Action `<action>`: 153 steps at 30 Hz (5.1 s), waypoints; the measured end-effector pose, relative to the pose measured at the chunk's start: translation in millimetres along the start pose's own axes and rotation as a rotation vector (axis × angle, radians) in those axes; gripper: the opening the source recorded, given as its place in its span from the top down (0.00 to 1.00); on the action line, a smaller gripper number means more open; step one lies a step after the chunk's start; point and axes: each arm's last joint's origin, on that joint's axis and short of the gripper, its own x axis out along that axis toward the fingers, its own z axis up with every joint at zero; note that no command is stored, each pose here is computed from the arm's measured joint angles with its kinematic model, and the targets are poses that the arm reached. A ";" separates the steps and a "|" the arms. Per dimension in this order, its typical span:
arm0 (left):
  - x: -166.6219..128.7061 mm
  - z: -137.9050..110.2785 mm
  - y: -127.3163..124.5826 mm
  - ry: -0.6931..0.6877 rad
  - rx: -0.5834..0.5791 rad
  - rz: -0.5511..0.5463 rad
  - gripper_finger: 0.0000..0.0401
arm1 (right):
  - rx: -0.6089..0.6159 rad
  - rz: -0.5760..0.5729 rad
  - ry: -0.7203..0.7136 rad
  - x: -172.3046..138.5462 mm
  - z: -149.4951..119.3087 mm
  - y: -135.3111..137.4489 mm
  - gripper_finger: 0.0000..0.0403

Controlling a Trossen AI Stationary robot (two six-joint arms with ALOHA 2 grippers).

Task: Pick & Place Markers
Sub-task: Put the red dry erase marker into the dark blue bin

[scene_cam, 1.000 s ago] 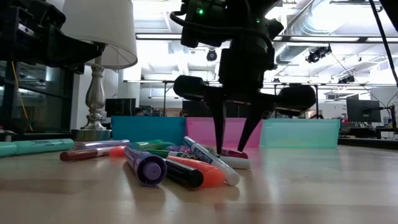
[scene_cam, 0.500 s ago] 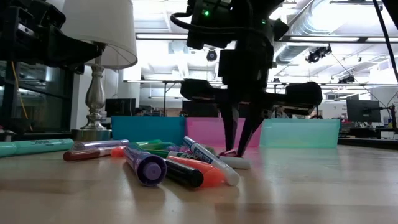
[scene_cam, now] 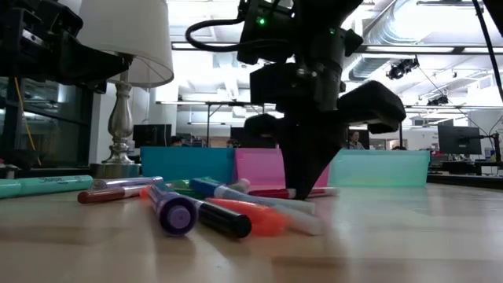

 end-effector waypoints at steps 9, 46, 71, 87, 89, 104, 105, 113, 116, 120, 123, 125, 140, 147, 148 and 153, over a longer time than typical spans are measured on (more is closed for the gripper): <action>0.0 -1.2 0.2 0.013 0.026 0.005 0.82 | 0.211 -0.019 -0.061 0.5 5.5 -2.1 0.95; 1.8 9.8 1.9 -0.094 0.026 0.064 0.82 | 0.386 -0.300 -0.217 -58.6 15.7 -2.8 0.95; 56.8 56.0 2.1 -0.186 0.058 0.068 0.48 | 0.213 -0.637 -1.049 -214.9 39.9 2.6 0.95; 142.2 102.6 0.3 -0.123 0.160 0.011 0.48 | 0.204 -0.697 -1.172 -229.9 36.2 -12.0 0.95; 148.2 106.1 0.3 -0.125 0.160 0.011 0.48 | 0.210 -0.718 -1.161 -229.7 35.8 -12.5 0.95; 154.0 109.8 0.3 -0.099 0.159 0.012 0.81 | 0.212 -0.746 -1.124 -227.7 34.6 -13.5 0.95; 154.0 109.2 0.2 -0.093 0.165 0.011 0.89 | 0.215 -0.748 -1.123 -227.7 34.4 -13.7 0.95; 154.0 107.8 0.8 -0.075 0.203 0.032 0.93 | 0.221 -0.743 -1.109 -226.9 32.0 -17.0 0.95; 154.0 107.8 1.1 -0.074 0.205 0.039 0.93 | 0.222 -0.744 -1.109 -227.0 31.8 -17.3 0.95; 154.0 107.4 1.0 -0.070 0.200 0.038 0.93 | 0.217 -0.738 -1.110 -226.9 31.8 -17.3 0.96; 154.0 107.3 1.0 -0.069 0.194 0.037 0.93 | 0.216 -0.736 -1.111 -226.9 31.8 -17.4 0.94; 154.0 107.2 1.0 -0.068 0.193 0.038 0.93 | 0.221 -0.742 -1.109 -226.9 31.7 -17.6 0.87; 153.5 102.6 7.1 -0.006 0.132 0.243 0.93 | 0.350 -0.925 -1.067 -258.8 13.8 -5.0 0.41; 150.1 89.7 19.4 0.121 0.048 0.503 0.93 | 0.433 -0.995 -0.914 -281.4 -15.0 12.2 0.40; 149.5 87.2 22.5 0.146 0.046 0.516 0.93 | 0.440 -0.994 -0.893 -283.0 -18.6 14.4 0.40; 143.9 72.0 43.0 0.315 0.057 0.577 0.93 | 0.473 -0.976 -0.805 -288.5 -34.8 24.7 0.40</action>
